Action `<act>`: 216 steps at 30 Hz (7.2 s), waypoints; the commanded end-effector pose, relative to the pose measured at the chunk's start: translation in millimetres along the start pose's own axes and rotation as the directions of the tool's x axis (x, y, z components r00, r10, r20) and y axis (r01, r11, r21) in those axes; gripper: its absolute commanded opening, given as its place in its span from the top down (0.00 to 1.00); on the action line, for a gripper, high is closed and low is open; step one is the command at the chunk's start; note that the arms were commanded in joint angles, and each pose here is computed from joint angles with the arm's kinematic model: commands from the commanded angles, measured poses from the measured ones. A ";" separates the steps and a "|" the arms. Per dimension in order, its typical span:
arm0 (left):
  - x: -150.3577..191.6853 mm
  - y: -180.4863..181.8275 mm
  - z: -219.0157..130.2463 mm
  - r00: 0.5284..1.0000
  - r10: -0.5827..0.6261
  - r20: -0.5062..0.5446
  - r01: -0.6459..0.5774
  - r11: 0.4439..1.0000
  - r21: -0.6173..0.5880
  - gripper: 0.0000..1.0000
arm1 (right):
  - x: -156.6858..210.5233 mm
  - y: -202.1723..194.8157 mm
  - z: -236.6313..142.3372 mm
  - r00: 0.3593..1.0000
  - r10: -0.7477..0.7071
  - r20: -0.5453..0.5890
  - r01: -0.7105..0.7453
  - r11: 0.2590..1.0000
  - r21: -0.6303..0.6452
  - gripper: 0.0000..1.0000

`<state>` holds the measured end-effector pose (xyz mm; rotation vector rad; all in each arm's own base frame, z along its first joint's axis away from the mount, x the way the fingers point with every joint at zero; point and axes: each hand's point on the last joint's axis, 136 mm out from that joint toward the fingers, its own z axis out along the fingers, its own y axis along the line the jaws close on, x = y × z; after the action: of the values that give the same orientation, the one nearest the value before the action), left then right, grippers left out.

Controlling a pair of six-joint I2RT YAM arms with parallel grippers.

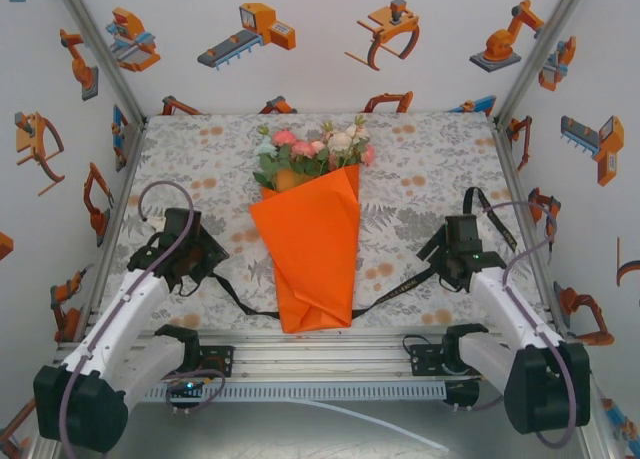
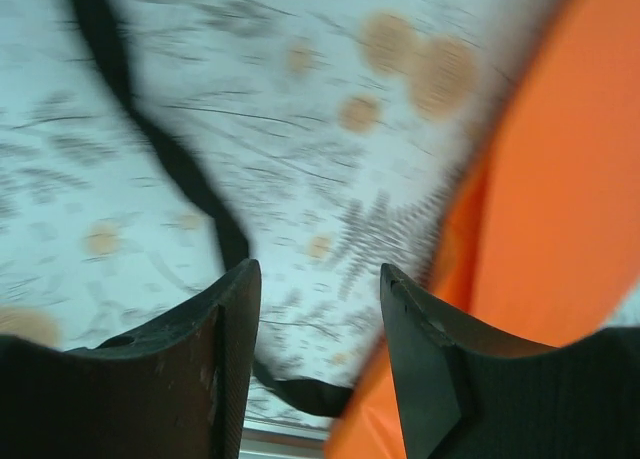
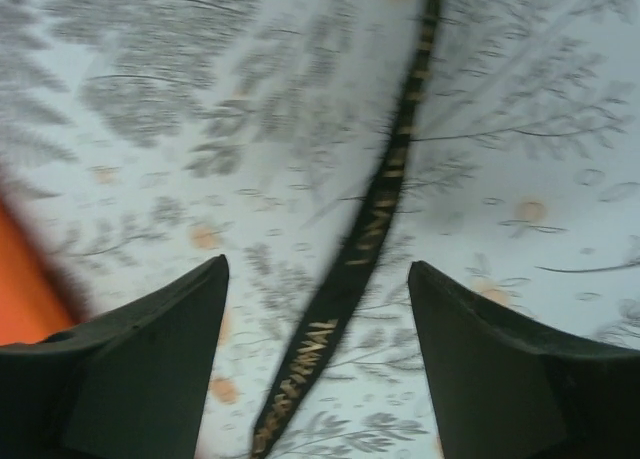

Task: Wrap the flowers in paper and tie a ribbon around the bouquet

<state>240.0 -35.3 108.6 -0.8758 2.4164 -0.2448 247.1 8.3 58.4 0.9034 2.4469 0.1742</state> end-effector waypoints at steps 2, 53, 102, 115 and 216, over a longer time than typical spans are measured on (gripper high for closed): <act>1.5 66.0 -3.7 0.999 -0.006 0.039 0.016 0.960 -0.278 0.47 | -1.9 -13.4 11.8 0.997 -0.023 -0.067 0.030 0.994 0.105 0.28; -123.3 -5.5 118.8 0.925 -0.351 0.143 0.352 0.936 0.020 1.00 | -69.2 116.3 34.7 0.997 0.044 0.057 -0.025 0.951 -0.308 1.00; -140.1 18.4 46.3 0.927 -0.370 0.061 0.374 0.926 -0.056 0.27 | -246.2 69.7 28.3 0.965 0.191 0.178 -0.144 0.959 -0.245 1.00; -138.7 28.4 101.1 0.825 -0.565 0.024 0.549 0.791 -0.270 0.40 | -170.5 180.3 -99.5 0.948 0.016 0.318 0.163 0.834 -0.528 1.00; 49.2 -244.2 -39.0 0.096 0.898 0.430 -0.930 -0.073 0.361 0.60 | -26.2 306.0 -12.2 0.776 -0.620 0.117 0.583 0.634 -0.507 1.00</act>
<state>321.3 -243.9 198.8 1.1093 2.0932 -0.2679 432.8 221.8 112.7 -0.2090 2.5390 0.5067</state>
